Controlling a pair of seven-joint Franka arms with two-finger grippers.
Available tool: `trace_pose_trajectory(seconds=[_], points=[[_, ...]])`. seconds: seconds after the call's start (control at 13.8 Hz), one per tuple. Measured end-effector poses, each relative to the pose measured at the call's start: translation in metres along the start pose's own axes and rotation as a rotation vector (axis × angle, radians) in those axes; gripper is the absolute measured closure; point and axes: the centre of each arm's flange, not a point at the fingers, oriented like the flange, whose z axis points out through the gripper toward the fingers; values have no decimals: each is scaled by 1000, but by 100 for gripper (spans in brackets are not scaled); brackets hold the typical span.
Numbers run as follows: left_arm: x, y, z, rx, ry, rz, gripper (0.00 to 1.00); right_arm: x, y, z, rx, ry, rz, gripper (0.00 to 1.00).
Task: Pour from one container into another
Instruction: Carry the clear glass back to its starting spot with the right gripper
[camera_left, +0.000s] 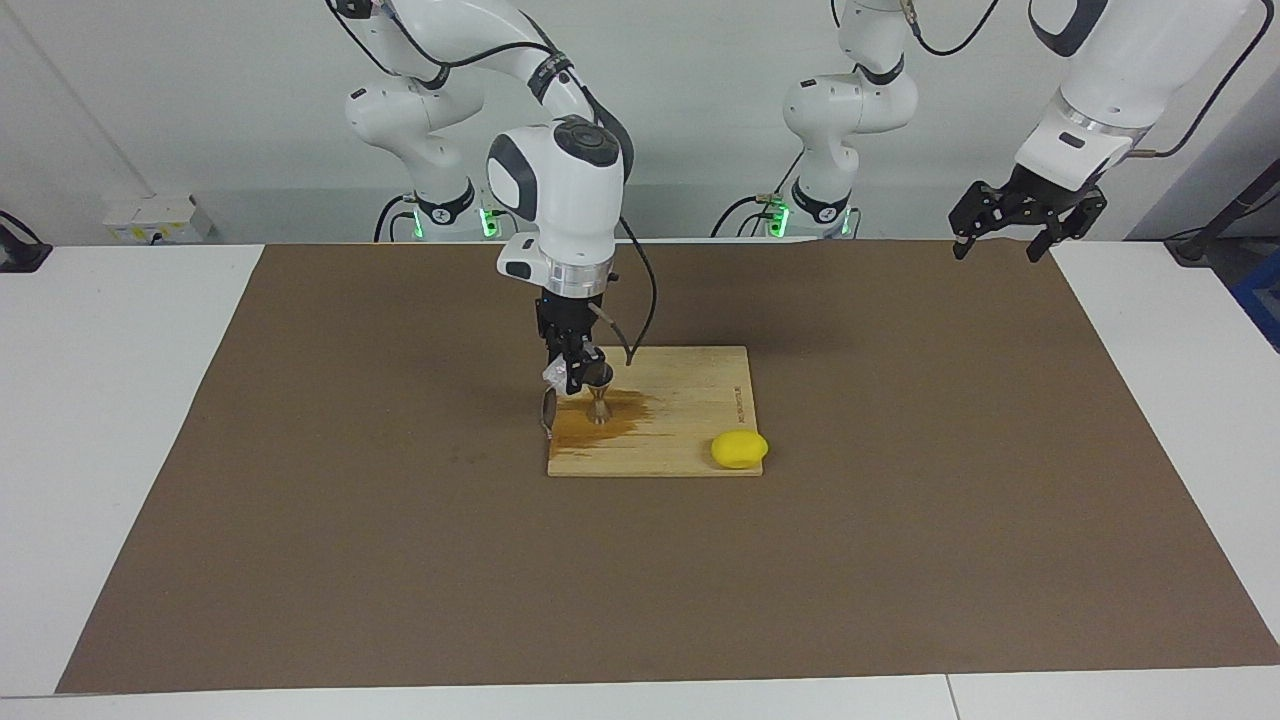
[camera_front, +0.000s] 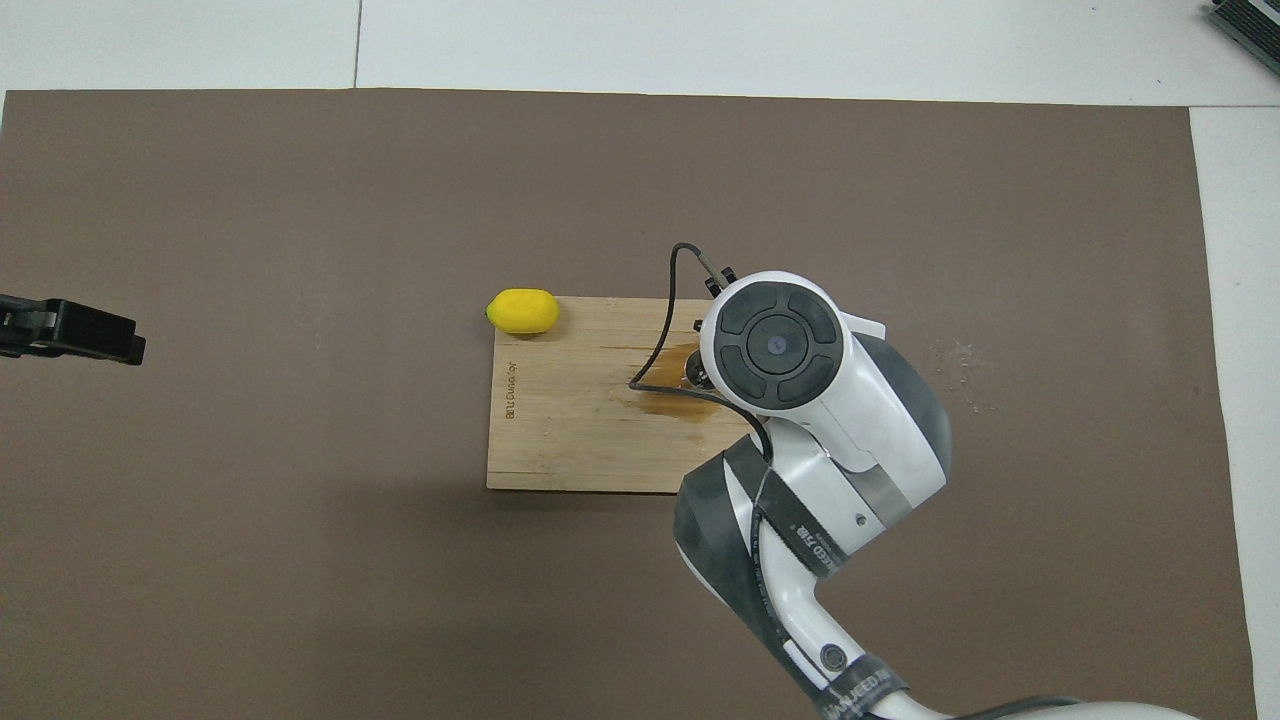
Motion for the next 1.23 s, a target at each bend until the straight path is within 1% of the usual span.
trace_pose_trajectory(seconds=[0.44, 0.94, 1.09, 1.23], points=[[0, 0, 0, 0, 0, 0, 0, 9, 0, 0, -12, -116, 92, 50], [0, 0, 0, 0, 0, 0, 0, 40, 2, 10, -33, -227, 221, 50], [0, 0, 0, 0, 0, 0, 0, 53, 4, 16, -44, -277, 276, 50], [0, 0, 0, 0, 0, 0, 0, 79, 9, 27, -57, -346, 348, 50]])
